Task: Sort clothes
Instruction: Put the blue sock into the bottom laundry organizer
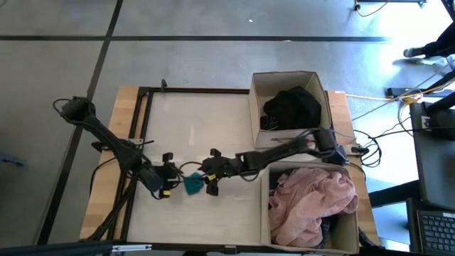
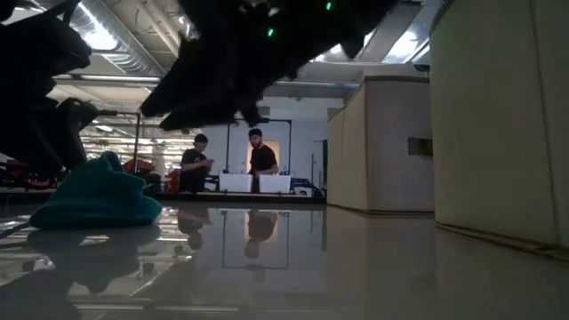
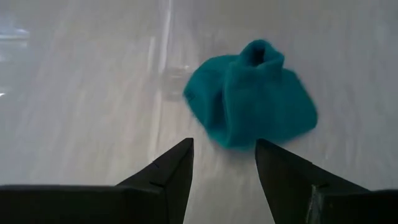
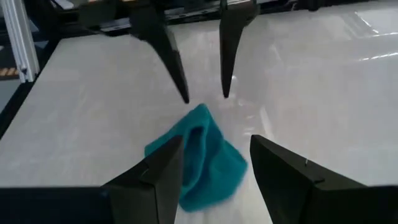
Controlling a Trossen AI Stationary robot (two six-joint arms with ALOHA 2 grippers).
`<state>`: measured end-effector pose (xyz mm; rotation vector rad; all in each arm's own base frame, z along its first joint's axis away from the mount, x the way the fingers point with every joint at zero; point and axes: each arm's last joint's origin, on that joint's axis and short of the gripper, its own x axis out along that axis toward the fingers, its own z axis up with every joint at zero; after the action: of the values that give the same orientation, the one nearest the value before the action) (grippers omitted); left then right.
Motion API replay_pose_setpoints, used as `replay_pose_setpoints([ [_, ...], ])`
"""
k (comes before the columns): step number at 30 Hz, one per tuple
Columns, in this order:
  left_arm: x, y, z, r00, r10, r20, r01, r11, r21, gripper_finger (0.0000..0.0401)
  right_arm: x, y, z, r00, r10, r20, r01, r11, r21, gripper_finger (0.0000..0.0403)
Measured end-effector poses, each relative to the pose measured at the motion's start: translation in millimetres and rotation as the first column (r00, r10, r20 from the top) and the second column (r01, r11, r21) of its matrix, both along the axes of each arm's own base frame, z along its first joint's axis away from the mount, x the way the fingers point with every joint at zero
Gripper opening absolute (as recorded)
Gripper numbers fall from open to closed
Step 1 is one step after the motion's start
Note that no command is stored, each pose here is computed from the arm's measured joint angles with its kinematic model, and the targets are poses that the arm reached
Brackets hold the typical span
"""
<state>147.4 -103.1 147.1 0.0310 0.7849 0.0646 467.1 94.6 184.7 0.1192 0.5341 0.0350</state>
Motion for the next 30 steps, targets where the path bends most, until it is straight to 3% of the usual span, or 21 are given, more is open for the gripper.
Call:
replay_pose_setpoints([
  [10, 5.8, 6.2, -9.5, 0.990, -0.021, 0.141, 0.026, 0.999, -0.033, 0.0164, 16.5, 4.0, -51.3, 0.999, -0.014, 0.039, 0.012, 0.999, 0.052, 0.0186],
  [18, 9.0, 12.2, -10.5, 0.989, 0.003, 0.145, 0.001, 1.000, -0.021, 0.0164, 23.8, 5.6, -76.3, 0.995, -0.018, 0.098, 0.011, 0.997, 0.071, 0.0186],
  [26, 9.4, 13.2, -10.6, 0.989, 0.008, 0.144, -0.005, 1.000, -0.021, 0.0164, 23.7, 5.2, -80.2, 0.996, -0.007, 0.086, 0.002, 0.998, 0.068, 0.0184],
  [30, 9.4, 13.2, -10.6, 0.989, 0.008, 0.144, -0.005, 1.000, -0.020, 0.0164, 21.4, -0.1, -86.6, 1.000, -0.016, 0.014, 0.015, 0.999, 0.044, 0.0153],
])
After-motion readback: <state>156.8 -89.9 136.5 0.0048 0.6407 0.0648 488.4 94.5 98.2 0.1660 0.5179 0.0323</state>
